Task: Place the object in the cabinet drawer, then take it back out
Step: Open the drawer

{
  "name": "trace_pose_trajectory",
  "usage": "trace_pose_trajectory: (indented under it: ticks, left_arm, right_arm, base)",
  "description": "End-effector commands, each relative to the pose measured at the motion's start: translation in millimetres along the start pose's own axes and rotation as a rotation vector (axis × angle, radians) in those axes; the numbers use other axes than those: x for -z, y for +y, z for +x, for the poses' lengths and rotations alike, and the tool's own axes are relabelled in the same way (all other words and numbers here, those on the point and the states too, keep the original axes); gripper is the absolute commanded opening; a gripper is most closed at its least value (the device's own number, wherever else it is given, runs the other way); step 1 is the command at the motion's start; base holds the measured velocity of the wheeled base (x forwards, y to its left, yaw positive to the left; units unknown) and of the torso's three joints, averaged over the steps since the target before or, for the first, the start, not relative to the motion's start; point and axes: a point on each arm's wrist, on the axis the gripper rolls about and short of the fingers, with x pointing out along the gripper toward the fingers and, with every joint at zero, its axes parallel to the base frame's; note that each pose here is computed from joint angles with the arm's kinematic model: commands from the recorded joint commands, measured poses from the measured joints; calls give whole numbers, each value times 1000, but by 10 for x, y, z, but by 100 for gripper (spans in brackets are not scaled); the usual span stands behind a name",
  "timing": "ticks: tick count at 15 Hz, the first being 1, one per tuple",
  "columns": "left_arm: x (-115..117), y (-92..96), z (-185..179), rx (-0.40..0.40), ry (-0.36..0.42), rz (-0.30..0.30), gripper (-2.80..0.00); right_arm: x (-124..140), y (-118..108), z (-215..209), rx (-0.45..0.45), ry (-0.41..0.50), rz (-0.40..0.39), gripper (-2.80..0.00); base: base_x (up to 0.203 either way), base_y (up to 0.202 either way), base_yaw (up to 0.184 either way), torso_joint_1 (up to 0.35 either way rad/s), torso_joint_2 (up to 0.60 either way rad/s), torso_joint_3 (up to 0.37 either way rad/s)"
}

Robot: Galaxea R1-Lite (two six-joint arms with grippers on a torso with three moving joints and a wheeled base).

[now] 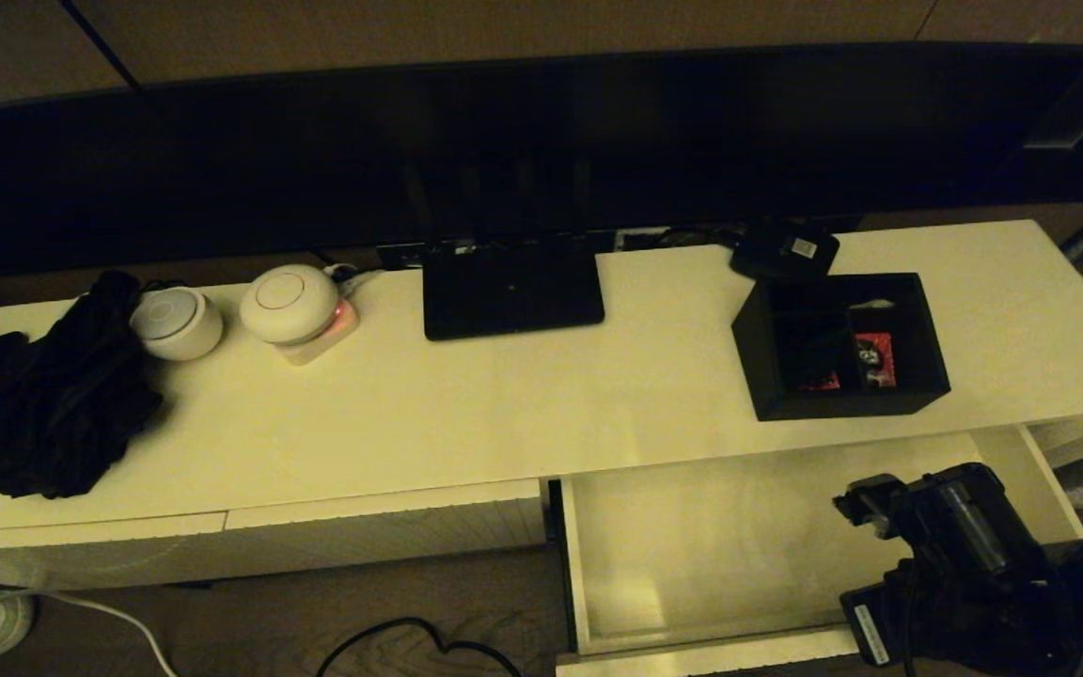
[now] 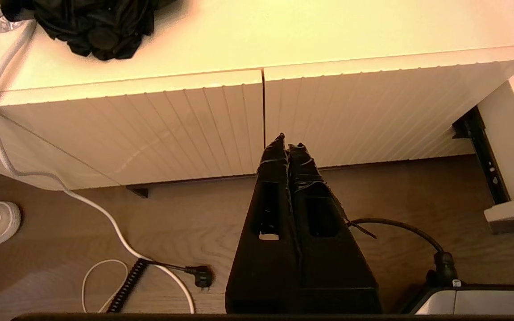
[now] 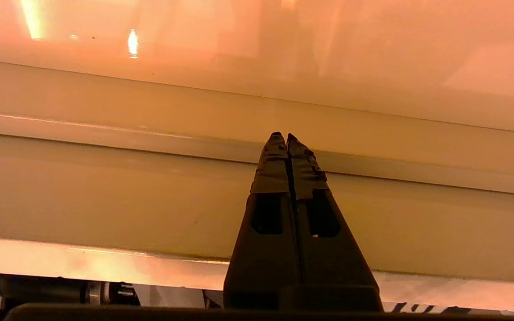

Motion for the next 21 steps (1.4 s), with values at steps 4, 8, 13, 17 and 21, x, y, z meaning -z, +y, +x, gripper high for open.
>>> trace_pose_trajectory:
  ticks: [4, 8, 13, 17, 21]
  left_arm:
    - [9, 0, 2, -1, 3, 0, -280]
    - [9, 0, 2, -1, 3, 0, -280]
    - [9, 0, 2, -1, 3, 0, -280]
    - [9, 0, 2, -1, 3, 0, -280]
    - [9, 0, 2, -1, 3, 0, -280]
  right_arm:
    - [166, -11, 7, 5, 52, -14, -280]
    - [182, -17, -7, 5, 51, -16, -280]
    - [74, -13, -42, -2, -41, 11, -280]
    - [-44, -43, -130, -6, -151, 43, -280]
    - [-68, -96, -256, 5, -208, 62, -280]
  base:
    - [0, 0, 0, 0, 0, 0]
    - [0, 0, 0, 0, 0, 0]
    - [0, 0, 0, 0, 0, 0]
    - [0, 0, 0, 0, 0, 0]
    - [0, 0, 0, 0, 0, 0]
